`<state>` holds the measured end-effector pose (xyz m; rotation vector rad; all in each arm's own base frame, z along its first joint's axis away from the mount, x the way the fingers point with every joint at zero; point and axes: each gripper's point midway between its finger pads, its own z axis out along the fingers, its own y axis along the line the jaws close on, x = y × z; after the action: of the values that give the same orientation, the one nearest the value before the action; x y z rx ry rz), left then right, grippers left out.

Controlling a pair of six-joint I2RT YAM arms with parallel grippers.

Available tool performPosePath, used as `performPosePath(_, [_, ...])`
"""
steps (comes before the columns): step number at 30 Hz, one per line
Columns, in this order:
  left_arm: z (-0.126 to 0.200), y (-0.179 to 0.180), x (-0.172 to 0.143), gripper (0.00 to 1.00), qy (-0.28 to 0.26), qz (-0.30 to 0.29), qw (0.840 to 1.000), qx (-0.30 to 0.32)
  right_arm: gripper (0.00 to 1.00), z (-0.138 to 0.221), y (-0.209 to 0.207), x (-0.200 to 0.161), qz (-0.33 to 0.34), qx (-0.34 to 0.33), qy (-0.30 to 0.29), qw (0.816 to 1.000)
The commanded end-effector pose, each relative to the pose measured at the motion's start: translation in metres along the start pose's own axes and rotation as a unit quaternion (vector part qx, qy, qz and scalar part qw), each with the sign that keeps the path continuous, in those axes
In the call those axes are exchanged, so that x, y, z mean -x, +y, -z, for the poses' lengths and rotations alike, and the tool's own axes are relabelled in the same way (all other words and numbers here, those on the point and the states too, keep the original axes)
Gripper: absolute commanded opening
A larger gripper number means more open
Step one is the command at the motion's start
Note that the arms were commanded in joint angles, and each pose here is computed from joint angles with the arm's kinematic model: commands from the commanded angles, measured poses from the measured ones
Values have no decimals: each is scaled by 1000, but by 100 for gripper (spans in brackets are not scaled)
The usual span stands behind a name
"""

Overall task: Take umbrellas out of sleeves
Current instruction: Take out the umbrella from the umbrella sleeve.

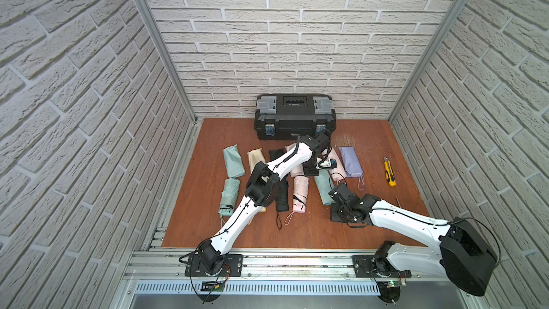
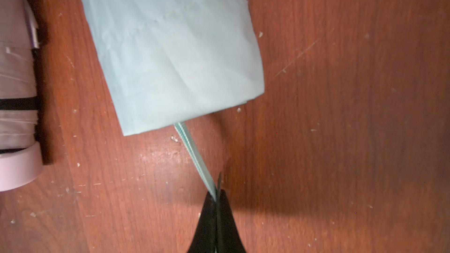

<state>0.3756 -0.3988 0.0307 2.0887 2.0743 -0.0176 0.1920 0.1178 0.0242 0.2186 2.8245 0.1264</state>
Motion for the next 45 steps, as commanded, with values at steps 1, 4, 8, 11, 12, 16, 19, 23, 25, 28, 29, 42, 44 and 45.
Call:
performPosePath(1, [31,32,-3,0,-8,22,998,58,3,0,-13,-14,-4,-17,17,1000])
performPosePath(4, [34,36,-4,0,-8,29,997,66,3,1,-15,-16,-7,-15,17,1000])
performPosePath(8, [36,39,-3,0,-8,33,997,76,3,1,-17,-19,-10,-14,18,1000])
performPosePath(11, [37,45,-6,0,-3,42,995,87,3,2,-18,-20,-13,-13,17,1000])
performPosePath(12, [37,47,-7,0,-3,43,995,89,3,2,-18,-21,-14,-12,18,1000])
performPosePath(16, [40,52,-8,0,-1,50,994,99,3,3,-18,-21,-13,-10,18,1000])
performPosePath(19, [42,55,-8,0,-5,52,993,104,3,3,-13,-20,-10,-2,19,1000])
performPosePath(23, [48,63,-9,0,-9,59,991,118,3,7,-7,-15,-1,5,19,1000])
performPosePath(25, [49,65,-9,0,-10,62,991,119,3,11,-7,-12,0,4,14,1000])
performPosePath(28, [51,67,-12,0,-10,65,990,121,3,17,-8,-8,2,2,4,1000])
performPosePath(29, [52,68,-12,0,-9,67,990,122,3,18,-8,-6,2,1,2,1000])
performPosePath(42, [53,73,-21,0,6,79,988,134,3,28,-22,-3,7,-29,-13,999])
performPosePath(44, [54,76,-25,0,10,86,987,138,3,30,-28,-3,6,-41,-17,999])
performPosePath(45, [55,78,-27,0,11,89,986,141,3,31,-31,-3,5,-47,-19,999])
